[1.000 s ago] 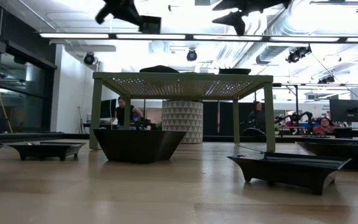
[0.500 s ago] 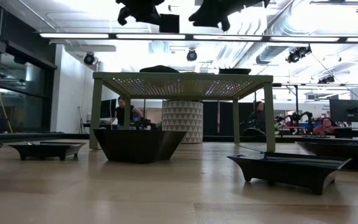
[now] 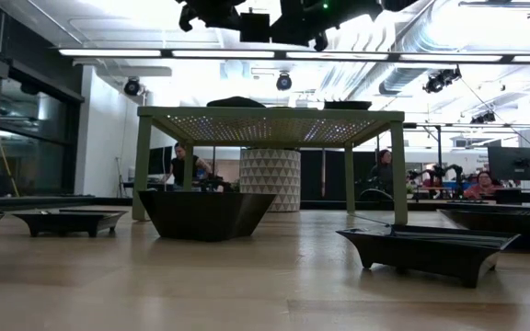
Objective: Pick & Place Mini shaped plates
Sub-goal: Stack the black square plate on the other black square plate on the shelf
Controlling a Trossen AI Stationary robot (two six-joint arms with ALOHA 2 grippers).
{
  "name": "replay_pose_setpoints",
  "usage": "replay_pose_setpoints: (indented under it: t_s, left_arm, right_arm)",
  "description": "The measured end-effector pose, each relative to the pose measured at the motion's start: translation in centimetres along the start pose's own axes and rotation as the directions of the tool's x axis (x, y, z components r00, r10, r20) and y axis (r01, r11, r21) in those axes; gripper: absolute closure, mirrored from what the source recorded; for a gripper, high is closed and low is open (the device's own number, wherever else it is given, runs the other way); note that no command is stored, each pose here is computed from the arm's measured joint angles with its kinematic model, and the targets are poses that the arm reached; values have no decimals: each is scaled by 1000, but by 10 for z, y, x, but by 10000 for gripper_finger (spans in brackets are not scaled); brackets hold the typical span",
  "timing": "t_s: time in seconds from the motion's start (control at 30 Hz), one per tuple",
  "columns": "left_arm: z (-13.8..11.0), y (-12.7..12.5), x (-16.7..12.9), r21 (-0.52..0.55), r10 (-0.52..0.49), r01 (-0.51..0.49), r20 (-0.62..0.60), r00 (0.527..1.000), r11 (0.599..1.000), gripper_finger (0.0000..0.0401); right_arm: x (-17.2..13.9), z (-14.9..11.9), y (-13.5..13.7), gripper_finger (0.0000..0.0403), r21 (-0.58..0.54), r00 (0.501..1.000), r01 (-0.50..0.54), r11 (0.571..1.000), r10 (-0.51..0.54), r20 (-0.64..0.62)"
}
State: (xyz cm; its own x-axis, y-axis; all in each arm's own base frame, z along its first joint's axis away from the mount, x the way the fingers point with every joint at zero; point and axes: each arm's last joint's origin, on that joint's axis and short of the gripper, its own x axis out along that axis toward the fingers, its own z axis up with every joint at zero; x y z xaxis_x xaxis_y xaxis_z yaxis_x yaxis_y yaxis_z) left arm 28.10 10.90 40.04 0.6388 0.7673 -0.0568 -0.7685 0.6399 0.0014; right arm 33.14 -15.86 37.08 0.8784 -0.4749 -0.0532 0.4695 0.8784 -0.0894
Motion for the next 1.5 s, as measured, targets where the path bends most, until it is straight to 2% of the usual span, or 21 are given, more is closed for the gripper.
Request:
replay_pose_setpoints:
  t_s: [0.6,1.27,1.5]
  left_arm:
    - [0,0,0,4,2,-2,0,1000,1000,401]
    - [-1,0,0,9,2,-2,-8,1000,1000,401]
    - [-1,0,0,9,1,-1,-8,1000,1000,401]
  right_arm:
    - [0,6,-1,295,14,998,13,1000,-14,64]
    - [0,7,1,349,43,997,-2,999,-2,74]
    - [0,7,1,379,48,997,-13,999,10,76]
